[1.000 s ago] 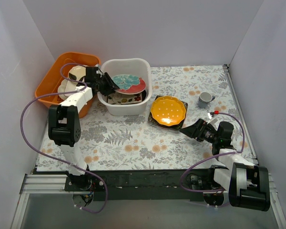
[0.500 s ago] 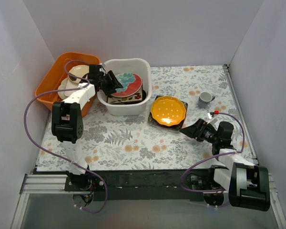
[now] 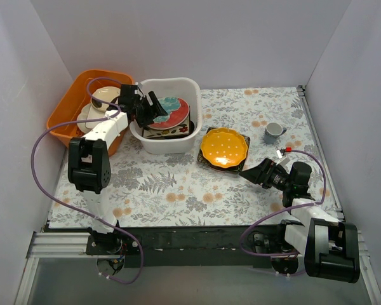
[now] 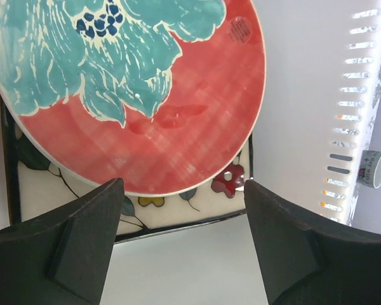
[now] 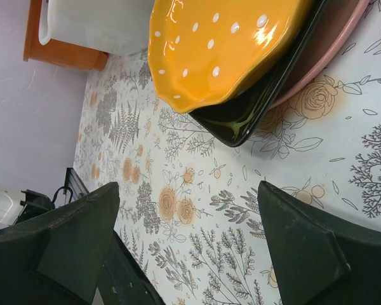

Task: Place the plates into the plastic bin on the countertop
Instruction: Place the plate in the plastic bin.

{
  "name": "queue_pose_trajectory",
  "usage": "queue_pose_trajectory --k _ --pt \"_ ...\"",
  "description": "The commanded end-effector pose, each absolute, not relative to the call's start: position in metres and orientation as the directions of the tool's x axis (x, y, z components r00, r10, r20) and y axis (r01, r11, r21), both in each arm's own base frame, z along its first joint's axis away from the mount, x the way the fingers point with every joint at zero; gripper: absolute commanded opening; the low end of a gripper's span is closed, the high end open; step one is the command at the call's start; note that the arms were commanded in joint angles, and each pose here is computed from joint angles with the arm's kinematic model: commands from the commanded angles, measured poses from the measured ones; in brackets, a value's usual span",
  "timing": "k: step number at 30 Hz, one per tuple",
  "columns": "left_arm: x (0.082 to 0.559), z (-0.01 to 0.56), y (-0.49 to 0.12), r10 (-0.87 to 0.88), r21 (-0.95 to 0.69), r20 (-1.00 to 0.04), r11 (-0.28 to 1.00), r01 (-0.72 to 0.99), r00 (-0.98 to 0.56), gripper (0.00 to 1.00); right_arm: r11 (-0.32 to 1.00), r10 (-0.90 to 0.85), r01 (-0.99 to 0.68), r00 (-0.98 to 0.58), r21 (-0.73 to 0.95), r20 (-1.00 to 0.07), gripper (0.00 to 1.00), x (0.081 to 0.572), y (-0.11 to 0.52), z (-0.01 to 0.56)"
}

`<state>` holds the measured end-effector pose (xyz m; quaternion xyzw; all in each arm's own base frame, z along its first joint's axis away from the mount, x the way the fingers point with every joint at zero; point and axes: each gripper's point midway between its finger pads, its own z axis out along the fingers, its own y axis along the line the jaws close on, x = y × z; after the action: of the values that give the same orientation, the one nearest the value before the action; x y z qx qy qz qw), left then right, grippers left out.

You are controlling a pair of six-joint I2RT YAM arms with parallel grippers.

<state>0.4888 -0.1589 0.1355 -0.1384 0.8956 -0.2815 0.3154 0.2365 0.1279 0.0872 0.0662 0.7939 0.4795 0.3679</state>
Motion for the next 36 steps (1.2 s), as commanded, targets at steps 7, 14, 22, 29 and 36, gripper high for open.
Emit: queue_pose_trajectory --k 7,14,22,29,36 --pt "0.475 0.209 -0.165 -0.422 -0.61 -0.603 0.791 0.051 -0.678 0.78 0.531 0.474 -0.268 -0.692 0.804 -0.544 0.95 0.247 0.125 0.099" --pt "0.455 0.235 -0.173 -0.42 -0.625 -0.647 0.77 0.127 -0.636 0.79 0.517 0.478 -0.253 -0.707 0.818 -0.521 0.78 0.261 0.125 0.105" --pt "0.428 0.233 -0.176 -0.418 -0.641 -0.646 0.751 0.157 -0.639 0.79 0.551 0.482 -0.238 -0.692 0.8 -0.538 0.66 0.286 0.119 0.122" --pt "0.411 0.226 -0.183 -0.405 -0.654 -0.639 0.734 0.184 -0.654 0.79 0.632 0.463 -0.186 -0.688 0.752 -0.559 0.61 0.305 0.112 0.116" --pt "0.397 0.23 -0.191 -0.395 -0.66 -0.649 0.717 0.223 -0.65 0.79 0.732 0.437 -0.138 -0.657 0.667 -0.614 0.56 0.326 0.107 0.11"
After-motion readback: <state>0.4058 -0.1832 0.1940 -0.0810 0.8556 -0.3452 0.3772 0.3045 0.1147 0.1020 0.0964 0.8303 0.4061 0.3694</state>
